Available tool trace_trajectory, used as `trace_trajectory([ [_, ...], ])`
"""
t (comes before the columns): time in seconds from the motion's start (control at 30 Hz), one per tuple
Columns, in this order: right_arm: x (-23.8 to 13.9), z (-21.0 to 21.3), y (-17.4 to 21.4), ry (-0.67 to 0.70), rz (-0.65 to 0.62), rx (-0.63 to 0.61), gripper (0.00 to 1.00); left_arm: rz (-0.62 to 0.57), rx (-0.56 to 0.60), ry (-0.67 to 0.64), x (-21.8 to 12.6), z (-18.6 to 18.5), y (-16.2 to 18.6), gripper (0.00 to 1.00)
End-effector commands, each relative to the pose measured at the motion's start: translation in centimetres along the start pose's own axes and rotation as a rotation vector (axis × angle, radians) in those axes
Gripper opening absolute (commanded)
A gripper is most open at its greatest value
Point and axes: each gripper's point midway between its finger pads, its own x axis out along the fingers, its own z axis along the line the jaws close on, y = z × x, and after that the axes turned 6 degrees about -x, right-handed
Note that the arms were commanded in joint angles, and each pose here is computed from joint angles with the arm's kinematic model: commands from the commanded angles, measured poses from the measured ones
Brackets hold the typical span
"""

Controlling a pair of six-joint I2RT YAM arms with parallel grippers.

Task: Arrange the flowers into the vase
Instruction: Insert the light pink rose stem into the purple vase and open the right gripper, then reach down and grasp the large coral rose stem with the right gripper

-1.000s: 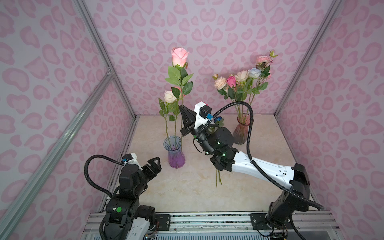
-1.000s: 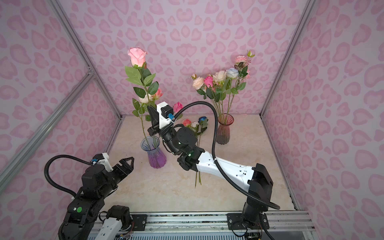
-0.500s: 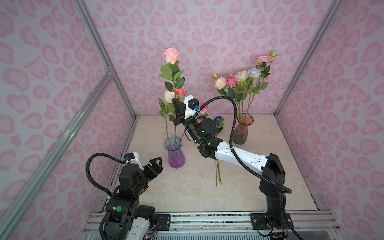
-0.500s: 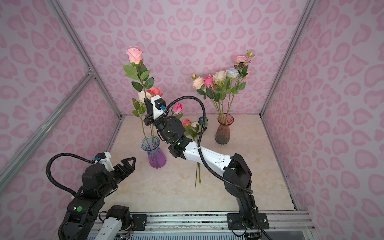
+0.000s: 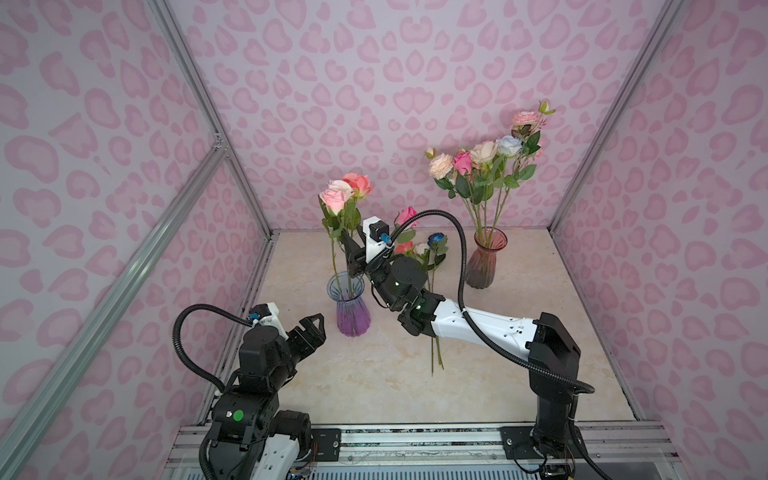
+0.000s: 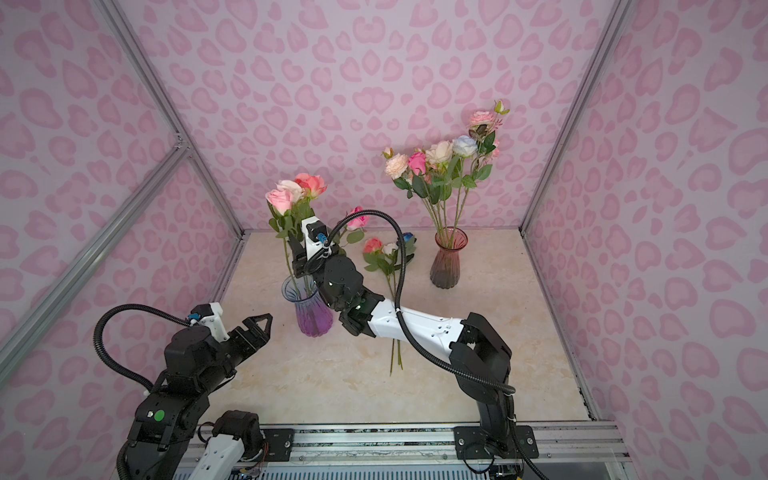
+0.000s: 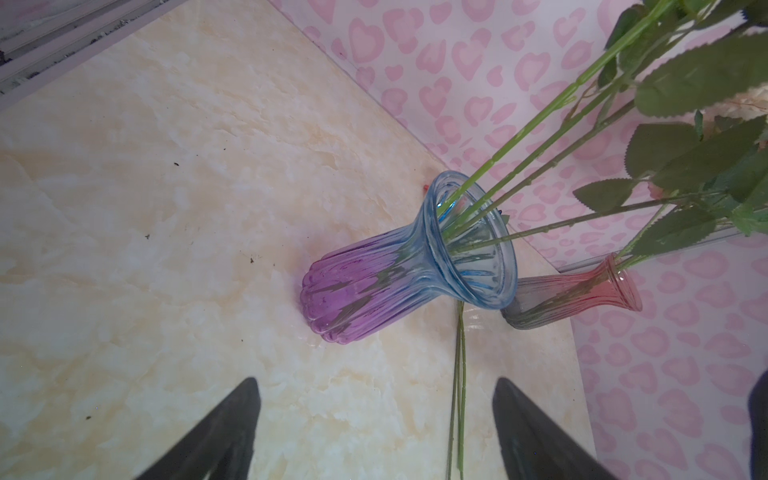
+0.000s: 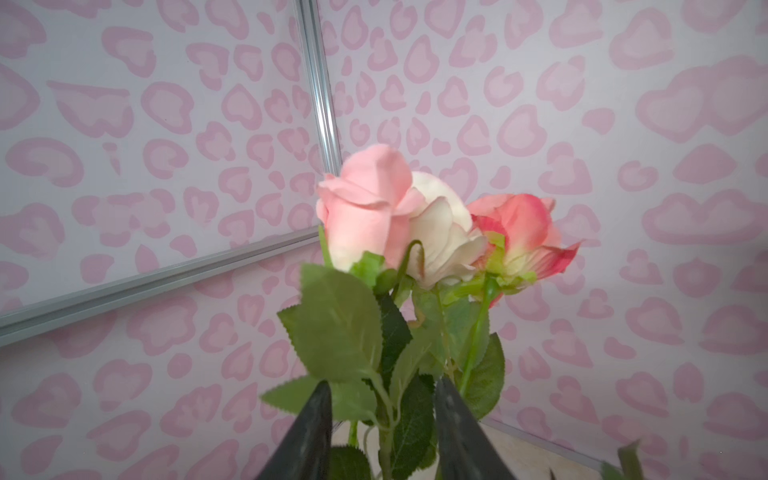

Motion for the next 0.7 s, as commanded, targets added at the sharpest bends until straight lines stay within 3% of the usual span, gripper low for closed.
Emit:
trace_trajectory([
  [0.0, -0.8, -0.4, -0.1, 0.031, 0.029, 0.003, 0.42, -0.02, -0.014, 0.024, -0.2, -0.7, -0.6, 0.89],
  [0.2, -5.3, 0.8, -2.1, -0.017, 0.037, -0.05, 0.43, -0.013, -0.022, 0.039, 0.1, -0.9, -0.4, 0.88],
  [0.33, -8.7, 0.1, -3.3, -0.04, 0.086, -0.042, 0.43, 0.031, 0.0, 0.126, 0.9, -2.3, 0.3, 0.87],
  [0.5, -13.4, -6.1, -1.2, 0.118, 0.207, -0.052, 0.42, 0.055, 0.013, 0.25, 1.0, -3.8, 1.2, 0.85],
  [0.67, -17.1, -16.2, 6.6, 0.359, 0.461, 0.07, 0.36, 0.104, -0.001, 0.274, 1.1, -3.2, 2.9, 0.83],
])
